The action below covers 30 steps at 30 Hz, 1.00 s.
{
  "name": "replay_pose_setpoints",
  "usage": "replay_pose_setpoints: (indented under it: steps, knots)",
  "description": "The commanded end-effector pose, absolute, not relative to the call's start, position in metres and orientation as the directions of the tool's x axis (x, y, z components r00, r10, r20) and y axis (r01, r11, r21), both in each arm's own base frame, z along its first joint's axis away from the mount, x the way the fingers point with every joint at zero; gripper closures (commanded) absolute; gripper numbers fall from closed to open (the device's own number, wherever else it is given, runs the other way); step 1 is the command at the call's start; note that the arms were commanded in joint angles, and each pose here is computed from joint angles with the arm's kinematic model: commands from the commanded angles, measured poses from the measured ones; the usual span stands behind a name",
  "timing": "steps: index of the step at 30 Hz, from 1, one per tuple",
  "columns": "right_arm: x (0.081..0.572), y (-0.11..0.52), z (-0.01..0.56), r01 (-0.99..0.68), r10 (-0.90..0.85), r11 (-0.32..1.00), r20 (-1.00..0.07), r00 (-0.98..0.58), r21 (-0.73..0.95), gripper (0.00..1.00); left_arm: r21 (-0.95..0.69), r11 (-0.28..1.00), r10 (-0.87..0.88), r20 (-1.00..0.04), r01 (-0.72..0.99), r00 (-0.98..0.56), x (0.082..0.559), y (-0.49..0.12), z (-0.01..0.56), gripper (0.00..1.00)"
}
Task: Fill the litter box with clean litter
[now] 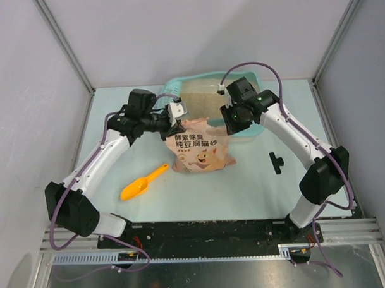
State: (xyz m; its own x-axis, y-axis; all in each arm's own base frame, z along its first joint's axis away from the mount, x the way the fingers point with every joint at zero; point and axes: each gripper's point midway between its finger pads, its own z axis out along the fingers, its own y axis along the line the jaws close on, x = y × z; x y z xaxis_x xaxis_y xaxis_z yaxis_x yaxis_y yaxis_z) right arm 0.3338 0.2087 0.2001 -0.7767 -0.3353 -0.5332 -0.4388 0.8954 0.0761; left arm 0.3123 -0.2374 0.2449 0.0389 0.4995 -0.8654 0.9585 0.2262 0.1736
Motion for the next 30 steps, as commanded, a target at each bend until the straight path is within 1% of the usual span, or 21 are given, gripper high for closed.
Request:
replay_pose_setpoints:
  steps: [1,2,3,4,6,7,9,10,11,12,13,14,15,17,18,20,22,25,30]
  knots:
    - [0.345,0.220,0.222,-0.452,-0.308,0.885,-0.589,-0.747,0.111,0.67,0.307,0.200,0.395,-0.894,0.930,0.210,0.309,-0.244,0.302,0.71]
    - [0.348,0.223,0.228,-0.461,-0.304,0.880,-0.607,-0.734,0.116,0.65,0.288,0.213,0.392,-0.900,0.934,0.188,0.308,-0.244,0.302,0.64]
    - [0.351,0.224,0.235,-0.472,-0.309,0.875,-0.624,-0.718,0.110,0.61,0.293,0.227,0.388,-0.902,0.929,0.190,0.308,-0.242,0.308,0.58]
    - [0.356,0.226,0.249,-0.480,-0.303,0.871,-0.655,-0.692,0.105,0.59,0.290,0.243,0.387,-0.904,0.926,0.182,0.308,-0.241,0.312,0.49]
    - [0.363,0.226,0.267,-0.491,-0.294,0.865,-0.694,-0.657,0.099,0.54,0.270,0.321,0.388,-0.912,0.908,0.134,0.311,-0.230,0.319,0.37]
    - [0.365,0.226,0.273,-0.500,-0.299,0.861,-0.707,-0.641,0.089,0.52,0.282,0.358,0.381,-0.915,0.890,0.137,0.307,-0.223,0.331,0.27]
    - [0.370,0.224,0.292,-0.508,-0.276,0.856,-0.746,-0.606,0.095,0.46,0.259,0.455,0.390,-0.918,0.852,0.071,0.308,-0.203,0.327,0.17]
    - [0.372,0.224,0.297,-0.510,-0.268,0.855,-0.758,-0.595,0.098,0.44,0.277,0.486,0.385,-0.919,0.829,0.082,0.300,-0.193,0.334,0.10]
    - [0.373,0.225,0.308,-0.538,-0.273,0.838,-0.783,-0.558,0.091,0.41,0.281,0.531,0.399,-0.915,0.800,0.057,0.300,-0.178,0.330,0.08]
    - [0.376,0.221,0.312,-0.537,-0.267,0.839,-0.794,-0.546,0.088,0.36,0.265,0.544,0.418,-0.908,0.796,0.017,0.295,-0.170,0.309,0.06]
    - [0.378,0.219,0.317,-0.540,-0.263,0.838,-0.806,-0.530,0.082,0.34,0.265,0.555,0.434,-0.901,0.789,-0.002,0.291,-0.162,0.299,0.02]
    - [0.381,0.221,0.322,-0.562,-0.268,0.824,-0.824,-0.500,0.073,0.32,0.291,0.565,0.463,-0.887,0.772,-0.004,0.282,-0.149,0.293,0.00]
    - [0.383,0.215,0.327,-0.566,-0.262,0.821,-0.834,-0.486,0.072,0.26,0.284,0.575,0.505,-0.861,0.767,-0.060,0.279,-0.139,0.266,0.00]
    - [0.385,0.216,0.334,-0.611,-0.282,0.790,-0.852,-0.441,0.055,0.20,0.310,0.539,0.592,-0.801,0.783,-0.090,0.265,-0.122,0.237,0.00]
    - [0.387,0.215,0.336,-0.621,-0.287,0.782,-0.857,-0.429,0.048,0.16,0.299,0.533,0.626,-0.768,0.792,-0.131,0.258,-0.115,0.214,0.00]
    - [0.391,0.211,0.339,-0.636,-0.285,0.770,-0.863,-0.418,0.054,0.13,0.281,0.504,0.681,-0.711,0.817,-0.175,0.249,-0.105,0.185,0.00]
    - [0.396,0.209,0.339,-0.644,-0.288,0.764,-0.866,-0.408,0.050,0.09,0.255,0.501,0.719,-0.655,0.827,-0.233,0.241,-0.095,0.156,0.01]
    - [0.400,0.209,0.339,-0.637,-0.281,0.769,-0.866,-0.413,0.054,0.07,0.206,0.507,0.762,-0.560,0.837,-0.324,0.234,-0.079,0.121,0.00]
    - [0.395,0.209,0.334,-0.634,-0.269,0.770,-0.867,-0.419,0.067,0.08,0.108,0.602,0.701,-0.545,0.791,-0.460,0.234,-0.050,0.108,0.05]
